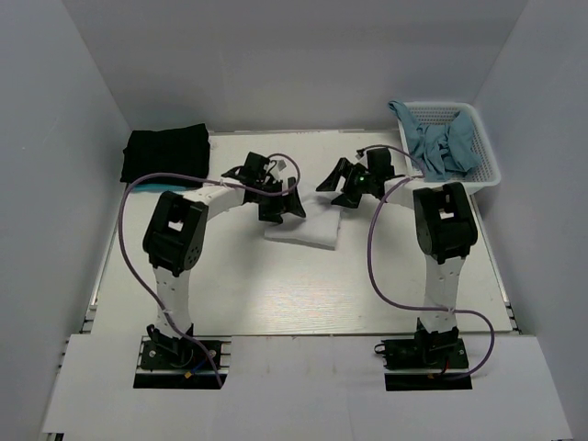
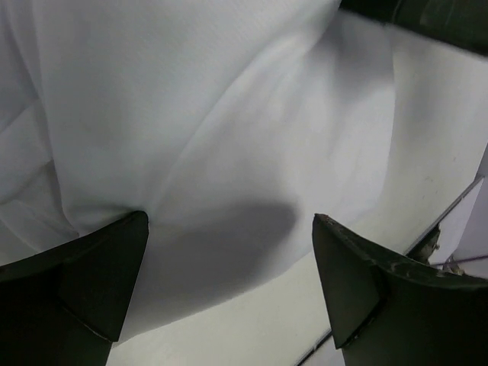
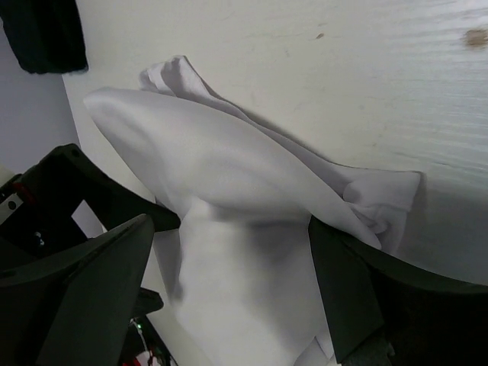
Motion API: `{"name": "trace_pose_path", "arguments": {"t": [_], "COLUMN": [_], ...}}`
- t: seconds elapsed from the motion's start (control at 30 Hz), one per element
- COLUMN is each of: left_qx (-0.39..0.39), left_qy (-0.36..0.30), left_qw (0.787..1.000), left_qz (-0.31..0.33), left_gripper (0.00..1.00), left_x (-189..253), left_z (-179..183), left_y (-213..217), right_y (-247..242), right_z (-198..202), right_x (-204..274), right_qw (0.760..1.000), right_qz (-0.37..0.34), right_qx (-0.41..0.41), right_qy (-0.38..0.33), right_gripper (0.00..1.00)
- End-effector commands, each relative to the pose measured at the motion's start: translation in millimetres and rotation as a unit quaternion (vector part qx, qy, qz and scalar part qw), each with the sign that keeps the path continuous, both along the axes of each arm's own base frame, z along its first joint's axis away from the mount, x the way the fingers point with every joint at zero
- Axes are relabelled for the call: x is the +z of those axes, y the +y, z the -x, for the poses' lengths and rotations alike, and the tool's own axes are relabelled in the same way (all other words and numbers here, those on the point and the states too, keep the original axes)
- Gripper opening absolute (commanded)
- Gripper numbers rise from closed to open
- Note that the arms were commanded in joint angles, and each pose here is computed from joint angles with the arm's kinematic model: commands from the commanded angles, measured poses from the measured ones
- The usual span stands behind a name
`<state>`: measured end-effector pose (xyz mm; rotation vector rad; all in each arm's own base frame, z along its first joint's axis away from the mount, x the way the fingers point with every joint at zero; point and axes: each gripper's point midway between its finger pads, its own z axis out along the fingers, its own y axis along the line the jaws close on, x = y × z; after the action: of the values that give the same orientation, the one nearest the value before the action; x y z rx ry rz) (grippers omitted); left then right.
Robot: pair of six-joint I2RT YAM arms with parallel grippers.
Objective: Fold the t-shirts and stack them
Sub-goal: Fold the long partially folded tshirt into a neat square, then put the neatly folded tshirt into the corner of the board with the left arm
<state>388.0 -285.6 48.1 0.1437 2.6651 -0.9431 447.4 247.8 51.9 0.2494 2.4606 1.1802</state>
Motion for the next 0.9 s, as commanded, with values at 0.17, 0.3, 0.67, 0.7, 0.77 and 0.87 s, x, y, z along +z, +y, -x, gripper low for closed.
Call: {"name": "trace_pose_path", "arguments": {"t": [0.17,0.3,0.67,0.7,0.77,0.87], "left_qx": [-0.03,-0.011,0.058,0.057,0.039,0.039], "left_qy": [0.067,0.009,-0.026,-0.021,-0.026,-0.027], "left_qw": [0.996,0.998,0.984,0.984,0.984,0.982], "left_qz": [-0.058,-0.063,-0.166,-0.17,-0.17,-0.181], "left_gripper": [1.0,1.0,1.0,1.0,1.0,1.0], "left_x": [-1,51,43,36,23,5], "left_z": [111,109,83,84,82,76], "left_y": [32,40,85,86,80,77], "right_y": [18,11,-8,-11,-14,-21], "right_z": [84,99,106,107,112,117], "right_x": [-19,4,103,105,111,120], "right_qw": [0.992,0.987,0.968,0.968,0.97,0.97], "right_qz": [0.033,0.049,0.099,0.102,0.101,0.112], "right_qx": [0.118,0.148,0.157,0.153,0.143,0.128], "right_qy": [0.002,-0.03,-0.169,-0.171,-0.17,-0.174], "right_gripper": [0.89,0.9,0.9,0.9,0.9,0.9]}}
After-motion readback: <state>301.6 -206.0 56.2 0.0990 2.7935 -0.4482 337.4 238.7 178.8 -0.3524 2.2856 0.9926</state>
